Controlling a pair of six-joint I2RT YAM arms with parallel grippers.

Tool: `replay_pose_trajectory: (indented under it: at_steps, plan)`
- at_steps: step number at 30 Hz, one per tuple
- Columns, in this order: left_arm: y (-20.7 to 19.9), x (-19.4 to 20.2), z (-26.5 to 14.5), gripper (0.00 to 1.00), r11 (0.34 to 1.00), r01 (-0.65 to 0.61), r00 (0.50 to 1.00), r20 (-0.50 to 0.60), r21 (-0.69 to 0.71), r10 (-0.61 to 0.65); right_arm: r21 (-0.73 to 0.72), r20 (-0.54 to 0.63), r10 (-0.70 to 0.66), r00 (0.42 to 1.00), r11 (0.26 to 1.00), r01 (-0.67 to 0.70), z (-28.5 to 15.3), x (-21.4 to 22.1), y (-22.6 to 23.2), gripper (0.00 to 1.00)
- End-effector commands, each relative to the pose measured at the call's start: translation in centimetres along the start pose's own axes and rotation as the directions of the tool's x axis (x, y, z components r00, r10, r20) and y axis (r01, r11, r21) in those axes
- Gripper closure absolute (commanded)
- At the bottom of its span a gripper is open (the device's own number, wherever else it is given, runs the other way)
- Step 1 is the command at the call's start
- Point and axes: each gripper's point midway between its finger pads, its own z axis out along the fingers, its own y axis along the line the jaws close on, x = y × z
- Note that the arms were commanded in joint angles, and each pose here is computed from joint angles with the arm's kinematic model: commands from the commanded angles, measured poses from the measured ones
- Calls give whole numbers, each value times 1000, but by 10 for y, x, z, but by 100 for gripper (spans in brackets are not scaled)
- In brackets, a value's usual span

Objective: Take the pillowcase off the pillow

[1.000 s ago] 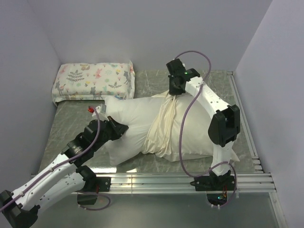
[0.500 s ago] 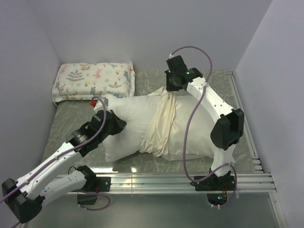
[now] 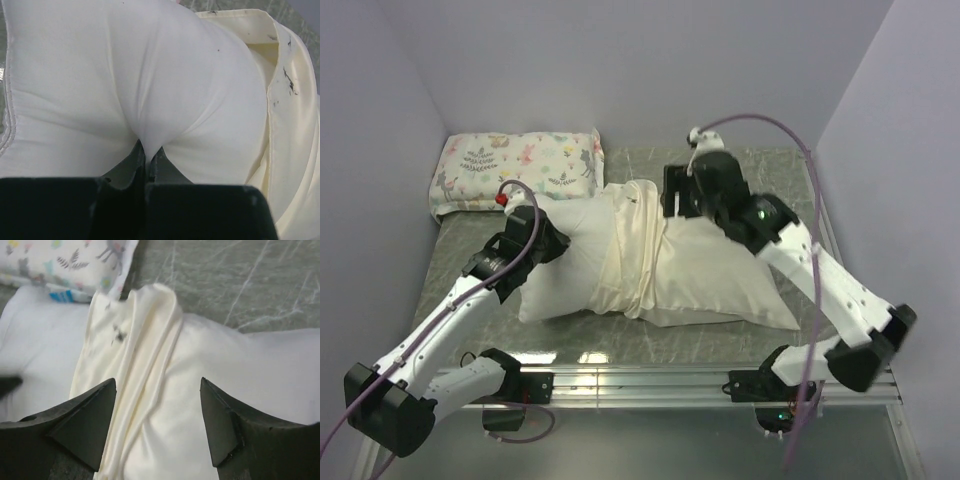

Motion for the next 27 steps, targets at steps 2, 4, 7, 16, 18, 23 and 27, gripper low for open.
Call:
replay_pose_trajectory:
  at_steps: [2, 4, 7, 16, 18, 23, 27]
  plan:
    - [-19, -31, 1, 100, 998, -4, 998, 66, 68, 0, -109, -38, -8, 999, 994, 4, -34, 81, 38, 23]
    - [-23, -29, 2, 100, 996, -4, 998, 55, 86, -1, -134, -68, 35, 997, 990, -44, -37, 122, 43, 23]
    - [-25, -27, 4, 99, 995, -7, 999, 46, 97, 3, -218, -96, 21, 995, 975, -42, -51, 161, 80, 23]
    - [-38, -46, -15, 100, 992, -34, 996, 81, 124, 24, -17, -168, -91, 982, 996, 89, -22, 212, 82, 44]
    - [-35, -55, -21, 100, 993, -51, 994, 99, 107, 40, 35, -150, -82, 985, 995, 88, -24, 208, 66, 79]
    - [-33, -96, -40, 100, 993, -47, 984, 176, 111, 27, 164, -131, -19, 991, 986, 40, -25, 199, 3, 100]
    - [-14, -138, -54, 100, 997, -22, 969, 247, 76, 3, 284, -100, 71, 992, 958, -40, -30, 195, -62, 100]
